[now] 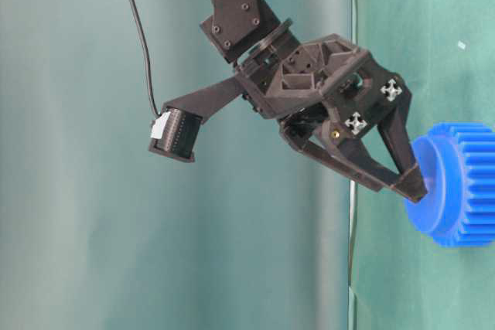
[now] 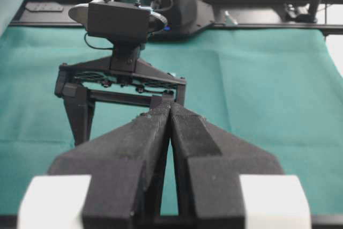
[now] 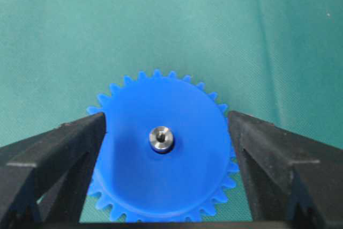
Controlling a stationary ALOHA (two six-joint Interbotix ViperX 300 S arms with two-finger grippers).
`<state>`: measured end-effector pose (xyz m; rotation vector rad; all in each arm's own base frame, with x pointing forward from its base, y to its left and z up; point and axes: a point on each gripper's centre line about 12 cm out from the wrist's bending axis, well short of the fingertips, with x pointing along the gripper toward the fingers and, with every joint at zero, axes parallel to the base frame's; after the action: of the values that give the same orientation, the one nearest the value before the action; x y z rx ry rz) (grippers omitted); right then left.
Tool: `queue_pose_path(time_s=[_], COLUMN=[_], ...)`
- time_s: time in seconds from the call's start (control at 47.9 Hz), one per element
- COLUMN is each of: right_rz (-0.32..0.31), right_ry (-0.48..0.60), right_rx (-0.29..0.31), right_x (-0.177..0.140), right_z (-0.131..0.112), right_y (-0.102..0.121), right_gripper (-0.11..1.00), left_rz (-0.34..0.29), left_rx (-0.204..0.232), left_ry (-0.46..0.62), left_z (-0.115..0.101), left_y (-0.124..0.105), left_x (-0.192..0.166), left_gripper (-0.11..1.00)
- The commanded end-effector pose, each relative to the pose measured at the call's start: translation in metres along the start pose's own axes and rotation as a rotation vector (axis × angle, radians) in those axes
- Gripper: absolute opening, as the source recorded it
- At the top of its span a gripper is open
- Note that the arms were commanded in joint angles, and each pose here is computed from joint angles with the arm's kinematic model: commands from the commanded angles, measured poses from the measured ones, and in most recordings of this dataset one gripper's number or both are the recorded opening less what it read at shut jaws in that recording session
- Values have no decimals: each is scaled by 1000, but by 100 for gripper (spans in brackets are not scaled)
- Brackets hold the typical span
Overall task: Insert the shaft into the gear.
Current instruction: 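Open the right gripper and raise it away from the gear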
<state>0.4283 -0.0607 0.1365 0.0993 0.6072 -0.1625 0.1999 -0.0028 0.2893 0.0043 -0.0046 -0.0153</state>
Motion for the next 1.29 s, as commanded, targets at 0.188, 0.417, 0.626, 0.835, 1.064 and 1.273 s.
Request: queue_pose_path(time_s=[0.188, 0.417, 0.626, 0.835, 1.064, 1.273], right_rz=[7, 18, 23, 27, 33, 35], right_ry=[-99, -182, -248, -303, -358, -382], right_rx=[3, -2, -5, -2, 8, 20], right_x=[-28, -70, -117, -157, -200, -222], right_z=[38, 72, 91, 84, 66, 48], right_y=[2, 5, 5, 5, 4, 2], right_gripper=[91, 91, 91, 91, 91, 91], left_rz=[-4, -4, -2, -4, -4, -2], left_rx=[3, 3, 3, 3, 3, 3], left_ry=[-28, -31, -31, -29, -32, -32], left_z=[10, 11, 11, 11, 11, 11], left_y=[-1, -1, 0, -1, -1, 0], left_x=[2, 2, 2, 2, 1, 1], left_gripper=[0, 0, 0, 0, 0, 0])
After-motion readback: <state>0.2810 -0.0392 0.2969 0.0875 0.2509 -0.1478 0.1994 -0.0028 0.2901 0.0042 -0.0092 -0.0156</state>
